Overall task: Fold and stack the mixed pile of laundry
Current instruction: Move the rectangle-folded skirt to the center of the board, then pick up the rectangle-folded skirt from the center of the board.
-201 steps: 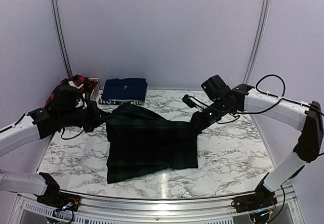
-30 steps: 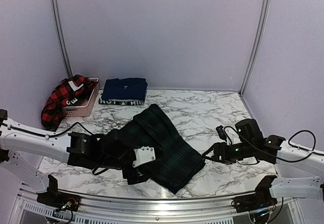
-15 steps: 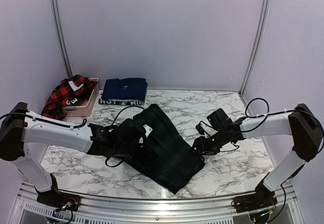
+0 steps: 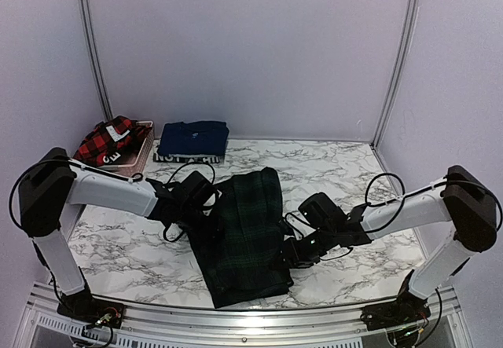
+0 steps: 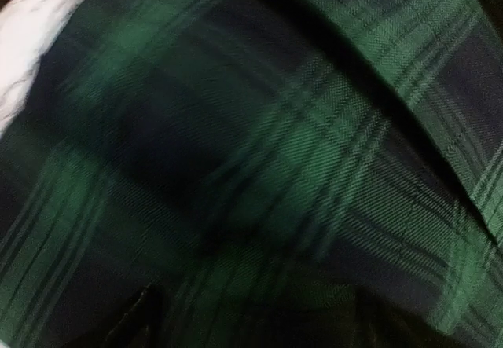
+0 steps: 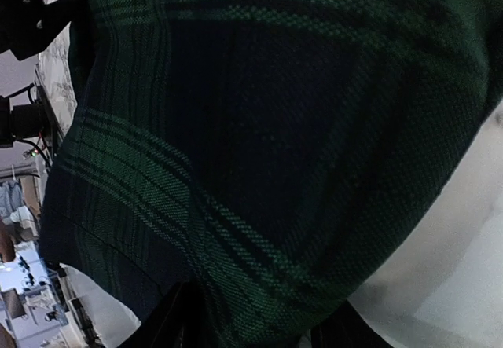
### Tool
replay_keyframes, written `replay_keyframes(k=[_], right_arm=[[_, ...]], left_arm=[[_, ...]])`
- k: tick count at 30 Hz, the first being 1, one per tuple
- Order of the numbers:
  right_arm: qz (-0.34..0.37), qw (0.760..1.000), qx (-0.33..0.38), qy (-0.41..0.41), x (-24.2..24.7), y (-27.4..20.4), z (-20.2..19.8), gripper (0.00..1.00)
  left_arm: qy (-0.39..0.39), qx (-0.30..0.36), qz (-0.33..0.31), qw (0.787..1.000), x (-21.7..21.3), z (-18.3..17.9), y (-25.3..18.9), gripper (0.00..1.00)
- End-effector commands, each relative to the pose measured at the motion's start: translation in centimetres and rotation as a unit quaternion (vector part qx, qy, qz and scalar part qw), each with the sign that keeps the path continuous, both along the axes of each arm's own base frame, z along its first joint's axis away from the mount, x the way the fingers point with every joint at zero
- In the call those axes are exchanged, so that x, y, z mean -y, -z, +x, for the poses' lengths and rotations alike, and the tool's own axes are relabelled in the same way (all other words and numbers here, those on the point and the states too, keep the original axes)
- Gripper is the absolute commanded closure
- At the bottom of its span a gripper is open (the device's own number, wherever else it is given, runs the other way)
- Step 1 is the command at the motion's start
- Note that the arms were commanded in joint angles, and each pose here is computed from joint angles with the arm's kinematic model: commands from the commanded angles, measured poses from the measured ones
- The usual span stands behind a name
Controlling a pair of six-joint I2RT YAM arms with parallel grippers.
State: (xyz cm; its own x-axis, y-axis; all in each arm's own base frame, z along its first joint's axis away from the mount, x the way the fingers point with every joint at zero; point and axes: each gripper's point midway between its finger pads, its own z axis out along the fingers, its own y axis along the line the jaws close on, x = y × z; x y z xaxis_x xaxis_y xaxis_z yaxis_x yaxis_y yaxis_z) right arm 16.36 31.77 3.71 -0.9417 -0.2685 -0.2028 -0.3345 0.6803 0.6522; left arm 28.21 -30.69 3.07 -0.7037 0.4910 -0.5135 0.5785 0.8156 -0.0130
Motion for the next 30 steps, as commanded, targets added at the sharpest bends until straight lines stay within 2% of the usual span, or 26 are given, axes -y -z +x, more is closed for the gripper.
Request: replay_keyframes(k=[1, 2, 5, 9, 12, 19, 23, 30], right_arm=[[0.027, 0.999, -0.043, 0.018, -0.3, -2.2, -1.5, 0.47], [0.028, 0.999, -0.036, 0.013, -0.3, -2.8, -1.4, 0.46], [-0.006, 1.000, -0.008, 0.004, 0.9, -4.1, -1.0, 0.43], [-0.015, 0.999, 0.033, 0.003, 1.8, -5.7, 0.6, 0.42], [0.001, 0.998, 0.062, 0.003, 0.9, -7.2, 2.7, 0.42], [0.030, 0.995, 0.082, -0.040, -3.9, -7.7, 5.7, 0.52], [0.055, 0.994, 0.079, -0.057, -6.4, -6.8, 6.9, 0.57], [0.058, 0.993, 0.061, -0.080, -8.7, -3.7, 7.7, 0.62]], left_arm=[[0.078, 0.060, -0.013, 0.995, 0.1, -2.3, -5.3, 0.05], [0.111, 0.078, -0.012, 0.991, 0.7, -4.2, -6.3, 0.02], [0.179, 0.131, -0.002, 0.975, 0.7, -8.5, -8.0, 0.01], [0.194, 0.143, -0.020, 0.970, 0.5, -11.9, -8.7, 0.01], [0.221, 0.165, -0.002, 0.961, 1.5, -13.9, -8.8, 0.01], [0.273, 0.200, 0.070, 0.938, 6.0, -17.4, -6.4, 0.01], [0.302, 0.205, 0.090, 0.927, 7.8, -19.0, -4.9, 0.07], [0.331, 0.212, 0.117, 0.912, 9.6, -19.5, -2.8, 0.06]])
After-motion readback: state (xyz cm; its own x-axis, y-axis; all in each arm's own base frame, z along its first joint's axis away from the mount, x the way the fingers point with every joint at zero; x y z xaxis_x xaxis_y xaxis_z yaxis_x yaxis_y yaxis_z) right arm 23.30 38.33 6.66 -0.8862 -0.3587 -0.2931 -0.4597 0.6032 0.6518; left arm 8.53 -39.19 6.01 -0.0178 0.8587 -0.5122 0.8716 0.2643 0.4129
